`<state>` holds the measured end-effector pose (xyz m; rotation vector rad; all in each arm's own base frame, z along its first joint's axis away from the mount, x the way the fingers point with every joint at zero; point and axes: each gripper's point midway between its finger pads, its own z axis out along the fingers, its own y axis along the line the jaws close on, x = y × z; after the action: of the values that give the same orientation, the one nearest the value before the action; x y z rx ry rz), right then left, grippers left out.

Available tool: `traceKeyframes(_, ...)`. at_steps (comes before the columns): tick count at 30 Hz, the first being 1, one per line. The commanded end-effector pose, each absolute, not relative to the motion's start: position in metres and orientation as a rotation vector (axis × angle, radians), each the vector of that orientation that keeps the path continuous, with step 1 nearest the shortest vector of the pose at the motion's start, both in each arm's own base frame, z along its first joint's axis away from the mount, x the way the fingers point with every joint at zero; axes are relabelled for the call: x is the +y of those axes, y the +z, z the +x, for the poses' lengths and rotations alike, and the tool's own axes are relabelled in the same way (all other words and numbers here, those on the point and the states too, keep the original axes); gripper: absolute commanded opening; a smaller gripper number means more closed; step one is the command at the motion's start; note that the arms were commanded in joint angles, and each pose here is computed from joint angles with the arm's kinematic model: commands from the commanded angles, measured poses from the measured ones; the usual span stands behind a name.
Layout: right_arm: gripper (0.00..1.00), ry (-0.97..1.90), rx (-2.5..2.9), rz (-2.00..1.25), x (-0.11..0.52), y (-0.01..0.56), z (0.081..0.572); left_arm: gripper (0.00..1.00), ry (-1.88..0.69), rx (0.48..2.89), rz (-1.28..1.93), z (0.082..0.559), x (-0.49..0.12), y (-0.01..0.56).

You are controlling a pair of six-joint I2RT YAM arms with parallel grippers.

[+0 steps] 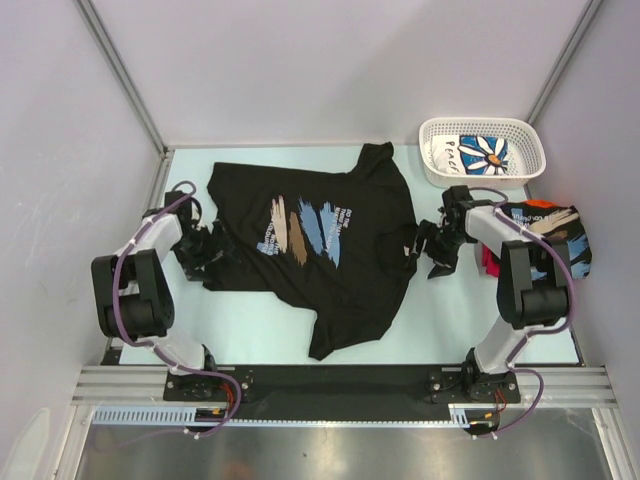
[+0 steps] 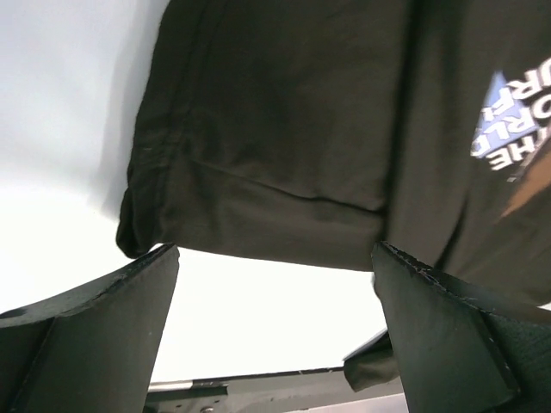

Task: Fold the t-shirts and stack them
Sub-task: Flatten out the tshirt

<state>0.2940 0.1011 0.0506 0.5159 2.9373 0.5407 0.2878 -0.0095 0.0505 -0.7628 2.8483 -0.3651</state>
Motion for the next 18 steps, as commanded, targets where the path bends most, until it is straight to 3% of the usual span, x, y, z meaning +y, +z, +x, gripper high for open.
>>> traceKeyframes(1,0.72,0.604,2.93,0.475,0.114,0.051,0.311,1.0,-0.306,2.865,-0.745,0.291,-0.002,0.055)
traceKeyframes(5,0.65,0.637,2.93,0.447,0.124,0.05,0.321,0.99,-0.256,2.866,-0.723,0.3,0.006,0.06)
traceKeyframes(8,0.55,0.675,2.92,0.442,0.13,0.051,0.33,1.0,-0.216,2.89,-0.709,0.304,0.009,0.058)
traceKeyframes(9,0.45,0.686,2.912,0.432,0.133,0.053,0.334,0.99,-0.214,2.906,-0.708,0.304,0.009,0.055)
traceKeyframes(11,0.4,0.723,2.926,0.429,0.137,0.051,0.335,0.97,-0.22,2.913,-0.688,0.308,0.006,0.055)
traceKeyframes(12,0.27,0.731,2.931,0.421,0.138,0.051,0.336,0.97,-0.209,2.915,-0.685,0.309,0.006,0.055)
traceKeyframes(15,0.07,0.733,2.939,0.405,0.139,0.05,0.34,0.97,-0.191,2.922,-0.669,0.312,0.005,0.054)
traceKeyframes(18,0.0,0.732,2.93,0.39,0.14,0.053,0.343,0.96,-0.168,2.945,-0.625,0.312,0.002,0.054)
